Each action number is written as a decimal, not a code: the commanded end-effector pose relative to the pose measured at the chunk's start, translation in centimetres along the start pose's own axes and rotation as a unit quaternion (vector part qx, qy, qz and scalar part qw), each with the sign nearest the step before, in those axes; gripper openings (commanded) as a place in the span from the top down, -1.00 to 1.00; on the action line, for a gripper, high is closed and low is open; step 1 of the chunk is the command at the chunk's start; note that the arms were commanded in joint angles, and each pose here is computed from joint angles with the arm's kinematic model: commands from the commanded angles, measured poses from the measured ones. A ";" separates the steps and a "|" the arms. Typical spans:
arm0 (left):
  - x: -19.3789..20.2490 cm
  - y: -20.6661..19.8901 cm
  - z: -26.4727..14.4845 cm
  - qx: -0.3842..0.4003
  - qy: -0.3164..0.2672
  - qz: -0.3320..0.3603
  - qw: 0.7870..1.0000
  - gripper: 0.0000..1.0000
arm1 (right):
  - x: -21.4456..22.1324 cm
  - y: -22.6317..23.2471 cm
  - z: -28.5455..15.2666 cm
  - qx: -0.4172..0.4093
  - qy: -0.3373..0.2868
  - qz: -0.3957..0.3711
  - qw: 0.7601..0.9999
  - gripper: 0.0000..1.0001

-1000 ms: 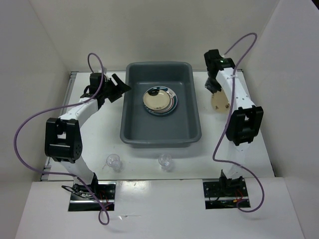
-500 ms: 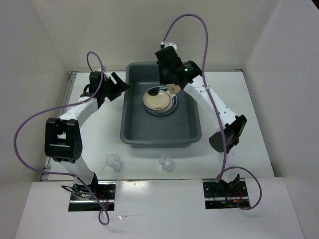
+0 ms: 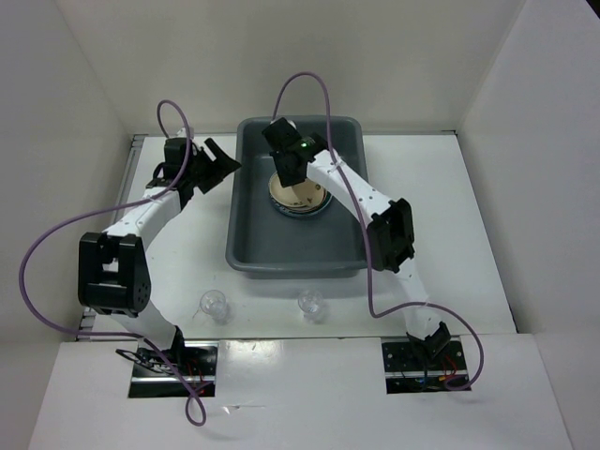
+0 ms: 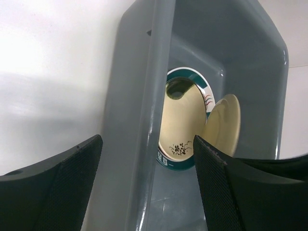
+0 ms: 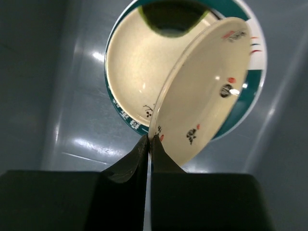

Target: Place the mixed dishes into the plastic bin

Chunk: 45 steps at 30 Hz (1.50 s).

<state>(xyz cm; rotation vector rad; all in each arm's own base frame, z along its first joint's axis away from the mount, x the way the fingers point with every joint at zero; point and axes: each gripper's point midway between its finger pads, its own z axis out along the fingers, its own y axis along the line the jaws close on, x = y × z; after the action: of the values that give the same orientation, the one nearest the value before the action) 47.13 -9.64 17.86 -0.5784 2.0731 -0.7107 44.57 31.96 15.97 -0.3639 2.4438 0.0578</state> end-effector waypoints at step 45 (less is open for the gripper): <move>-3.6 1.7 -4.0 -0.066 -0.074 0.048 0.994 -0.69 | -4.6 0.9 -11.6 -0.103 -0.110 0.020 0.988 -0.49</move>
<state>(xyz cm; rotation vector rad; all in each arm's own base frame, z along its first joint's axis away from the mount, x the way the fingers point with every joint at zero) 45.99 -7.50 16.85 -0.5923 2.0973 -0.5677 42.78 33.64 21.80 -0.3953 2.3641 0.2723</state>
